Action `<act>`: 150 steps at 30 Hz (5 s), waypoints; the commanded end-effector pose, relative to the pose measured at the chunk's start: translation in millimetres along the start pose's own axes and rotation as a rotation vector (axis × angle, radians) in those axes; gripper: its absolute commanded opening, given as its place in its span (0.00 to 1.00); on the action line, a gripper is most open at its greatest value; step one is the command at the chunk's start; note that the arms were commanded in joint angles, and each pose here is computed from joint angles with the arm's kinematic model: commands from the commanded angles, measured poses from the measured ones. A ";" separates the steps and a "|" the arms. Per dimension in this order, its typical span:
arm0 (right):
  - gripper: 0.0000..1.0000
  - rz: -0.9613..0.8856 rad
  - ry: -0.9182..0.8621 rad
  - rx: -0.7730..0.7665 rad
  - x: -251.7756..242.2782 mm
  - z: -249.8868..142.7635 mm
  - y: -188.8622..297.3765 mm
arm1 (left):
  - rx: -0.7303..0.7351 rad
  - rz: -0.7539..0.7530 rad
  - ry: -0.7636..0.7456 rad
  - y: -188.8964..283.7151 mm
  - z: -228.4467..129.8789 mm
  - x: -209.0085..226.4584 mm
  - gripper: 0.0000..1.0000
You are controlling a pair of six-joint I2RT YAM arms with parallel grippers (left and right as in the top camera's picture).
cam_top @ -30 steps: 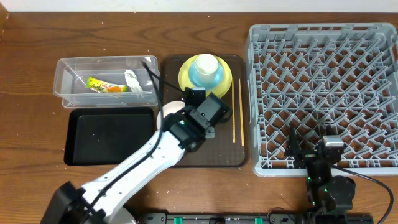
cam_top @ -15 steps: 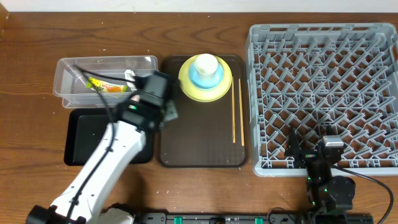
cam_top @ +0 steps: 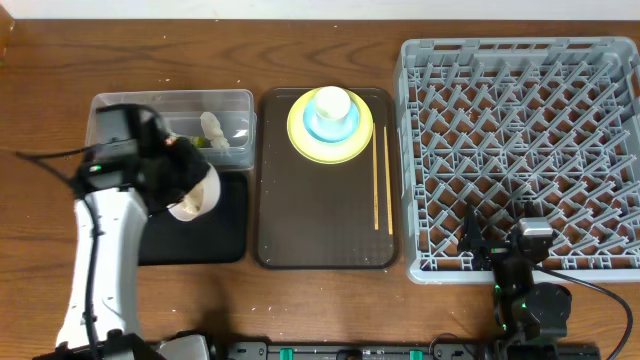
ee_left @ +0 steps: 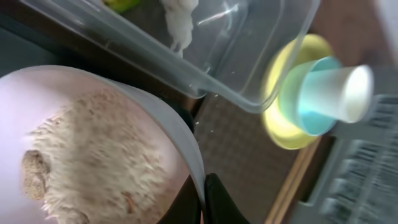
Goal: Sort waste into correct bins and load items into the dishwasher rack
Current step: 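Carry the white bowl left over the black tray, then tip the white bowl to pour rice onto the black tray, then carry the emptied white bowl right toward the brown tray, then lower the white bowl onto the brown tray and open left gripper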
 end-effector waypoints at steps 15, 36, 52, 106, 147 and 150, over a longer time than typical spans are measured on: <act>0.99 -0.010 -0.013 0.004 -1.5 -0.8 0.0 | 0.066 -0.519 0.113 14.4 7.4 57.2 0.06; 0.99 -0.010 -0.013 0.004 -1.5 -0.8 0.0 | 0.209 -0.901 0.277 -17.7 24.7 96.5 0.06; 0.99 -0.010 -0.013 0.004 -1.5 -0.8 0.0 | 0.182 -0.898 0.418 -2.0 29.8 112.9 0.06; 0.99 -0.010 -0.013 0.004 -1.5 -0.8 0.0 | 0.069 -0.142 -0.383 -23.3 -131.8 -64.8 0.07; 0.99 -0.037 -0.004 -0.008 -3.7 1.1 0.1 | -0.125 -0.033 -0.630 -68.4 -155.6 -100.9 0.44; 0.99 -0.040 -0.005 0.001 -4.0 -0.4 0.1 | -0.172 -0.035 -0.583 -44.4 -140.5 -93.9 0.45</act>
Point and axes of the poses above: each gripper's point midway between its finger pads, its own y axis back along the fingers, its own x axis along the line the jaws close on, z = x × y, the point moved 9 cm from there along y, back along the fingers, and after that the axes turned 4 degrees about y, right-handed, at the moved point
